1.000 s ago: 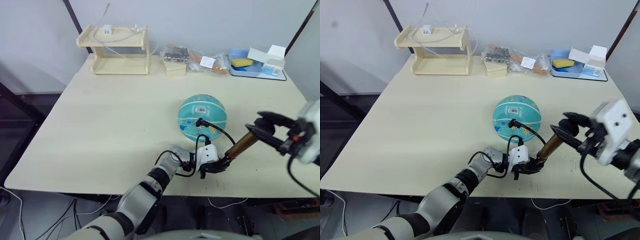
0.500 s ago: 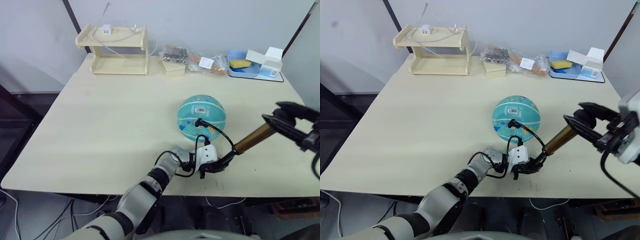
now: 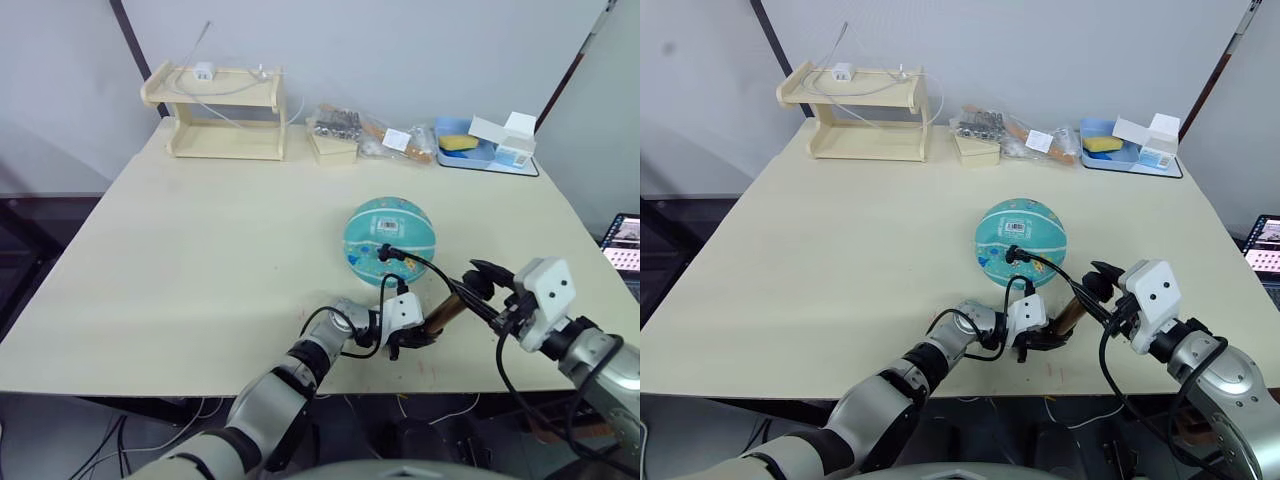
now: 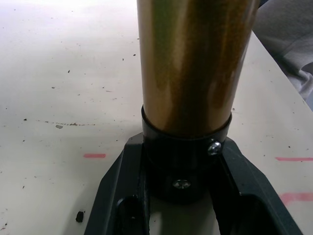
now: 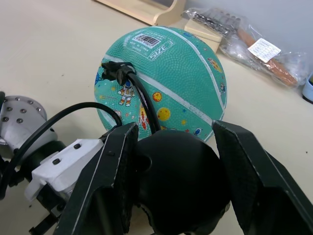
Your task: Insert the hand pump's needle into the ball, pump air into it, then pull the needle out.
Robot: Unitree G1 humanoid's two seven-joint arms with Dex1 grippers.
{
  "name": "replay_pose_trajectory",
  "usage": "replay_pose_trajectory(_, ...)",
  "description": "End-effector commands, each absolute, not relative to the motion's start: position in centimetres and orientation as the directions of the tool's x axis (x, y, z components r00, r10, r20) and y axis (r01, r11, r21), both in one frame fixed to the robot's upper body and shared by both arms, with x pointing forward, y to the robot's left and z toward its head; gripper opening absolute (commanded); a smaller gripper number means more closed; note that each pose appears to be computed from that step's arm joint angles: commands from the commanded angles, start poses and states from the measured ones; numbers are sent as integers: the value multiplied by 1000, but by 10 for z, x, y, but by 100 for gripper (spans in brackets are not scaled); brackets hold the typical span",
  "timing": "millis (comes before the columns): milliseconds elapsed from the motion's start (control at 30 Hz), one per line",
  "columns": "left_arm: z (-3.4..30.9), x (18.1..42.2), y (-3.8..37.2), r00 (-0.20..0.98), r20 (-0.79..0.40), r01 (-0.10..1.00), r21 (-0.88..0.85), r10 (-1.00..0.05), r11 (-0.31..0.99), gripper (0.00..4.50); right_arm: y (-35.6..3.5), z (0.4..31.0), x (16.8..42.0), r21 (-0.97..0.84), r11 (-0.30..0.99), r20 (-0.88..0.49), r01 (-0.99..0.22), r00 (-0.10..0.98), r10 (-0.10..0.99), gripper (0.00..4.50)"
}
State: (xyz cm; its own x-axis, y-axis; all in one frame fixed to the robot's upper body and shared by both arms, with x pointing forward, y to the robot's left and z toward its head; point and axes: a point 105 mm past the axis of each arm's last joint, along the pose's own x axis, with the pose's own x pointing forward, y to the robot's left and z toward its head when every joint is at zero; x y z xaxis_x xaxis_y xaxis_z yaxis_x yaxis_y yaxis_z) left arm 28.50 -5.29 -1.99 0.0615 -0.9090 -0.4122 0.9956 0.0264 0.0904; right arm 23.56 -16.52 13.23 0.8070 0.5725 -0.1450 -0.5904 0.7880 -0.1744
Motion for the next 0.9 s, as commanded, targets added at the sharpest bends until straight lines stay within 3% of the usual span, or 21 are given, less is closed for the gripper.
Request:
replay_pose_trajectory(33,-50,271,-37,13,-513,1000,-15,-858,24,109,-171,133,227,-117,775,-224,-621,777,588,192)
replay_pose_trajectory(400,-50,268,-41,-4,-515,1000,-18,-857,7,109,-184,269,203,-274,760,-12,-590,792,610,192)
replay_pose_trajectory(567,-53,266,-39,-3,-519,1000,-21,-854,10,109,-191,311,190,-289,774,35,-563,802,597,192)
replay_pose_trajectory(700,-56,265,-39,-1,-522,1000,-25,-853,13,109,-190,296,195,-261,780,-29,-570,812,583,192)
replay_pose_trajectory(900,-56,265,-39,6,-523,1000,-21,-852,20,109,-180,184,211,-114,782,-297,-613,772,562,192)
